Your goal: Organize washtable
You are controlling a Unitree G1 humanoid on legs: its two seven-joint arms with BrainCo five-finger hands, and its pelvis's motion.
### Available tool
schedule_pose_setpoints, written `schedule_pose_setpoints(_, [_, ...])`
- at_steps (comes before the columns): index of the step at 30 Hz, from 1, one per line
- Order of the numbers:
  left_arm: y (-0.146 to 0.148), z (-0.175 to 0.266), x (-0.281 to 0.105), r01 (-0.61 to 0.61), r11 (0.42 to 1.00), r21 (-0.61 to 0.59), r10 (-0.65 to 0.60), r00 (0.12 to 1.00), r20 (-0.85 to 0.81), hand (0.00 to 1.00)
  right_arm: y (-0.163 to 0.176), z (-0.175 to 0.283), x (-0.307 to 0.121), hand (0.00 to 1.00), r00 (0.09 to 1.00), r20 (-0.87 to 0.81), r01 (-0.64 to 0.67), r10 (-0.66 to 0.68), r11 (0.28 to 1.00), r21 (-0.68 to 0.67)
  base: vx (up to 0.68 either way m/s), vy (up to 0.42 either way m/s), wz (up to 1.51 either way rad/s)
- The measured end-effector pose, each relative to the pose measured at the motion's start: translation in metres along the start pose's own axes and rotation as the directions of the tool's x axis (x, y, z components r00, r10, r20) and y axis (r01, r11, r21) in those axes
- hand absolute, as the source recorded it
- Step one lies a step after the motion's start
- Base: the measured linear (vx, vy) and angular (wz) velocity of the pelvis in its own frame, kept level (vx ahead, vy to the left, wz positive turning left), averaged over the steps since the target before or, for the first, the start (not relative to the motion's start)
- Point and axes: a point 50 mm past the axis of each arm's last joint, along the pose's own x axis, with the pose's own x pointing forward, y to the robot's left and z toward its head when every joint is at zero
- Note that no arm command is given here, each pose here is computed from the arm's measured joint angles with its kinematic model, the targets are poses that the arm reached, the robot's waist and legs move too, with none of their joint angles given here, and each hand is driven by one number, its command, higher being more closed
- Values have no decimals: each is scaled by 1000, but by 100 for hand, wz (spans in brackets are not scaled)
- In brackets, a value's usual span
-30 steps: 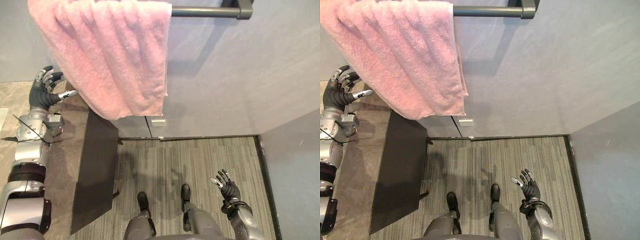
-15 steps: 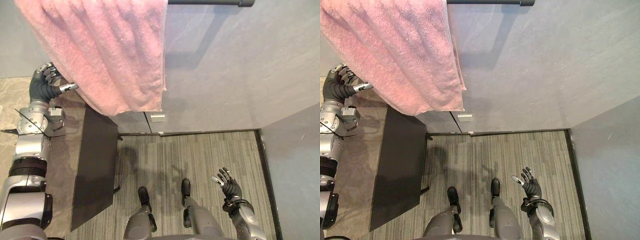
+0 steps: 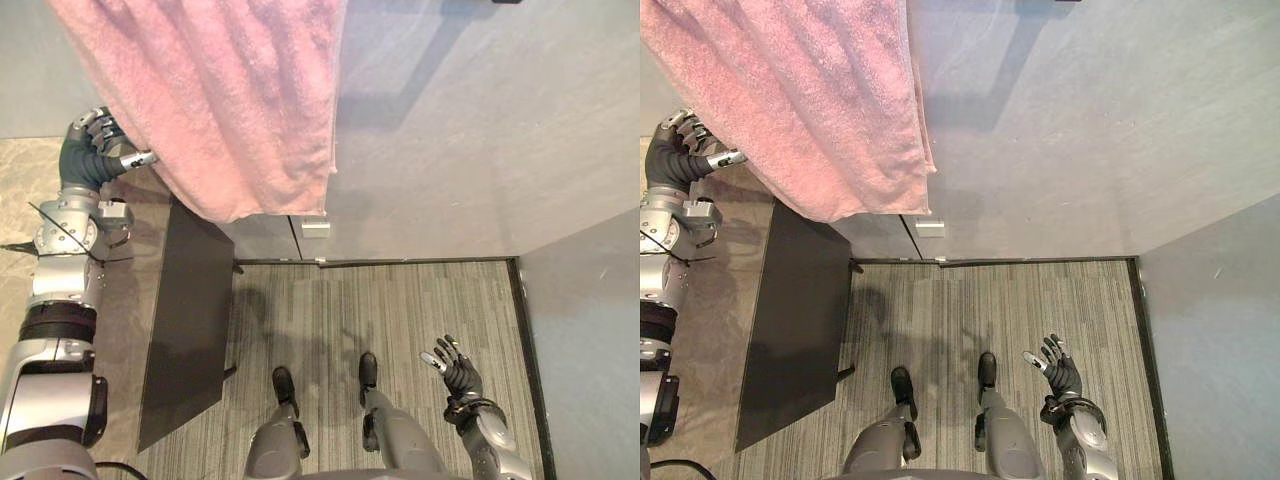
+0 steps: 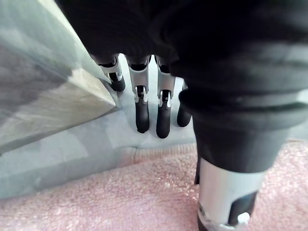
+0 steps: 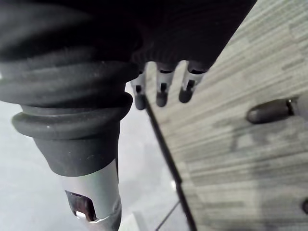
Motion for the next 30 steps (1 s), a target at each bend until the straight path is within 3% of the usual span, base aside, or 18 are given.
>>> schedule_pose_setpoints(29, [-8,19,11,129,986,102,-130,992,3,0,18,-2,4,0,997,-9,-74,73,997,-15,2,9,-1])
schedule_pose_setpoints(30, [-10,20,11,140,984,109,-141,990,4,100,18,-2,4,0,997,-9,-74,73,997,-15,0,0,0])
